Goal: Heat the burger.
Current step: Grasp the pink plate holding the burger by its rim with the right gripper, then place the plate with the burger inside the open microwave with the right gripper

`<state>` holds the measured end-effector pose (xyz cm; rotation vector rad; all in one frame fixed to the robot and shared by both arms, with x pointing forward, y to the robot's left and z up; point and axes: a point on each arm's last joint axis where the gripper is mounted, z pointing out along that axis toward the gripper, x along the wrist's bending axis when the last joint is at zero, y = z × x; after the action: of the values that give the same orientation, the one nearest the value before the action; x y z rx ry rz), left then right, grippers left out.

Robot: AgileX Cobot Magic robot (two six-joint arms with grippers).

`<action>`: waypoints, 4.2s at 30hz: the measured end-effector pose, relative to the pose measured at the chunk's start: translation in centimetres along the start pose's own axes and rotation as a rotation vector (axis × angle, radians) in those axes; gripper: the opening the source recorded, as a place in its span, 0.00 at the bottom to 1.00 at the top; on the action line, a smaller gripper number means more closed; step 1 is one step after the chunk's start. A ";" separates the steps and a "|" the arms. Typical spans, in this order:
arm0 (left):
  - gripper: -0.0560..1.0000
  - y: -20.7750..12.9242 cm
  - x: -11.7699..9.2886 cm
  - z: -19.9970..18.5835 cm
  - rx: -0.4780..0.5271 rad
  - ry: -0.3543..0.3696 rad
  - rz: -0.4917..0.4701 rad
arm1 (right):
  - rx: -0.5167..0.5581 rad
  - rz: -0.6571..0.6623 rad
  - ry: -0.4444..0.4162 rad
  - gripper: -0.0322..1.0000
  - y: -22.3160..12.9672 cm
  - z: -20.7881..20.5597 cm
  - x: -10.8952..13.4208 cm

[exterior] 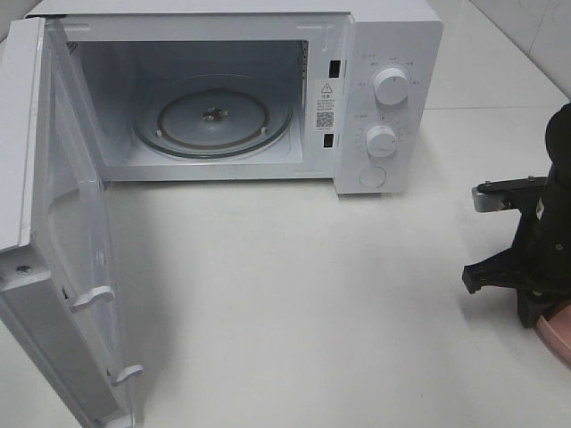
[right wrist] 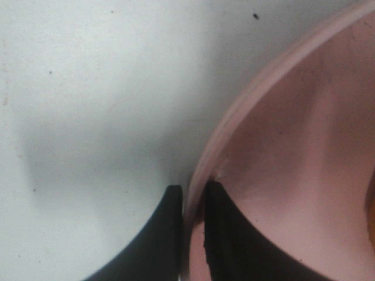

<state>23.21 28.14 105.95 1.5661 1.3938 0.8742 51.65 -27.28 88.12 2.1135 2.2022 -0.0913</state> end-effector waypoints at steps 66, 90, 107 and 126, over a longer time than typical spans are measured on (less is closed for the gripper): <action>0.98 0.0 0.0 0.0 0.000 0.000 0.000 | -0.030 -0.168 -0.330 0.07 -3.7 -3.2 4.7; 0.98 0.0 0.0 0.0 0.000 0.000 0.000 | -0.102 -0.356 -0.365 0.08 -9.1 -6.3 7.7; 0.98 0.0 0.0 0.0 0.000 0.000 0.000 | -0.142 -0.576 -0.388 0.08 -12.5 -6.8 11.3; 0.98 0.0 0.0 0.0 0.000 0.000 0.000 | -0.249 -0.848 -0.393 0.08 -16.2 -7.4 14.8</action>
<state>23.21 28.14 105.95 1.5661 1.3938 0.8742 34.68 -12.50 93.62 0.8392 2.4966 -0.2425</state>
